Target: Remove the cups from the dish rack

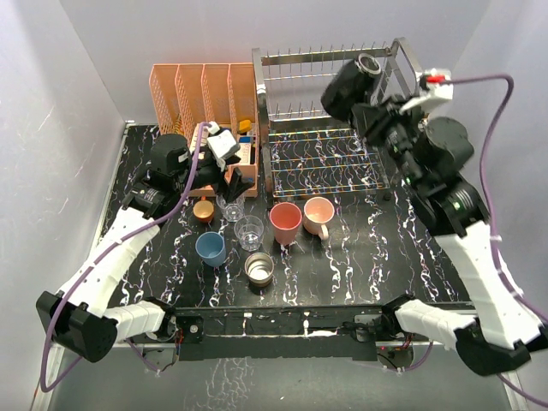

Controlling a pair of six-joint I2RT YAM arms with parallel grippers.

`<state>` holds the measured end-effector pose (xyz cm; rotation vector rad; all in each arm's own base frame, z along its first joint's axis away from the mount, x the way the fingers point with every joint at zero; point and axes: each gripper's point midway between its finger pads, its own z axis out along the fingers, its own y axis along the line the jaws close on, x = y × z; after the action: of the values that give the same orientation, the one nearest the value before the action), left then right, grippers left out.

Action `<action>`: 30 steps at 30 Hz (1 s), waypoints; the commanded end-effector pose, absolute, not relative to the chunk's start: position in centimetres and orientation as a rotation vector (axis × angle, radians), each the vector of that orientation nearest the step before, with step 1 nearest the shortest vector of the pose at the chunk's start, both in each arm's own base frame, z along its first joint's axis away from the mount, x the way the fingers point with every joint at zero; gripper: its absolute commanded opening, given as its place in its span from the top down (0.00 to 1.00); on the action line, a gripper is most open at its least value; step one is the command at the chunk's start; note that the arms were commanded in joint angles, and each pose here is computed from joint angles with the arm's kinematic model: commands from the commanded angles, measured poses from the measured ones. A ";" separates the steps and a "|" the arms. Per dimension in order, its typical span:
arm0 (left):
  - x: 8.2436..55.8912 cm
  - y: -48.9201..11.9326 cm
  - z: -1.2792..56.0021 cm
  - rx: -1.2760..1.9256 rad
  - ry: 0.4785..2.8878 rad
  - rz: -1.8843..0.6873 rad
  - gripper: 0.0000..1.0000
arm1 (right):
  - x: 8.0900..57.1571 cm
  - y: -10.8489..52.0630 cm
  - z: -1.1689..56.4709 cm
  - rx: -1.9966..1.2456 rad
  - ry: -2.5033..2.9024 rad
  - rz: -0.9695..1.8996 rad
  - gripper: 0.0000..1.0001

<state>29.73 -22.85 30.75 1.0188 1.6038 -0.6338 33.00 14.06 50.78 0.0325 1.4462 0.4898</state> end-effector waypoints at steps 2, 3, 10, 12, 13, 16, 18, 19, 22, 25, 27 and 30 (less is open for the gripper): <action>28.7 -24.6 32.7 1.090 1.451 -0.685 0.26 | 27.0 12.8 49.6 0.127 1.445 0.679 0.92; 28.4 -25.0 32.4 1.122 1.437 -0.678 0.26 | 26.3 12.9 48.4 0.138 1.475 0.703 0.92; 26.1 -27.7 30.2 1.351 1.280 -0.541 0.25 | 22.4 14.3 40.7 0.266 1.666 0.944 0.92; 25.1 -28.8 29.8 1.403 1.225 -0.515 0.25 | 21.7 14.8 38.8 0.323 1.702 1.023 0.92; 24.8 -29.2 29.7 1.424 1.204 -0.500 0.25 | 21.4 15.1 38.1 0.347 1.710 1.064 0.92; 24.0 -30.4 29.2 1.473 1.140 -0.451 0.25 | 20.9 16.1 35.7 0.427 1.738 1.184 0.92; 23.4 -31.1 29.1 1.496 1.103 -0.440 0.25 | 20.9 16.7 34.3 0.472 1.753 1.250 0.92; 23.0 -31.4 28.8 1.517 1.086 -0.438 0.25 | 20.8 17.0 34.0 0.487 1.755 1.281 0.92; 22.0 -32.1 28.0 1.571 1.040 -0.418 0.25 | 20.7 17.7 33.5 0.515 1.772 1.344 0.92; 21.7 -32.8 27.9 1.573 1.008 -0.397 0.25 | 20.5 18.0 32.8 0.557 1.801 1.380 0.92; 21.3 -33.1 27.7 1.582 0.998 -0.401 0.26 | 20.3 18.0 32.4 0.597 1.800 1.406 0.92; 20.6 -33.5 27.0 1.604 0.979 -0.404 0.26 | 20.1 17.9 32.1 0.660 1.777 1.461 0.92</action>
<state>21.16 -33.09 25.61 1.6153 1.0711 -0.4407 20.06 17.31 25.72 0.6570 2.0326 1.2102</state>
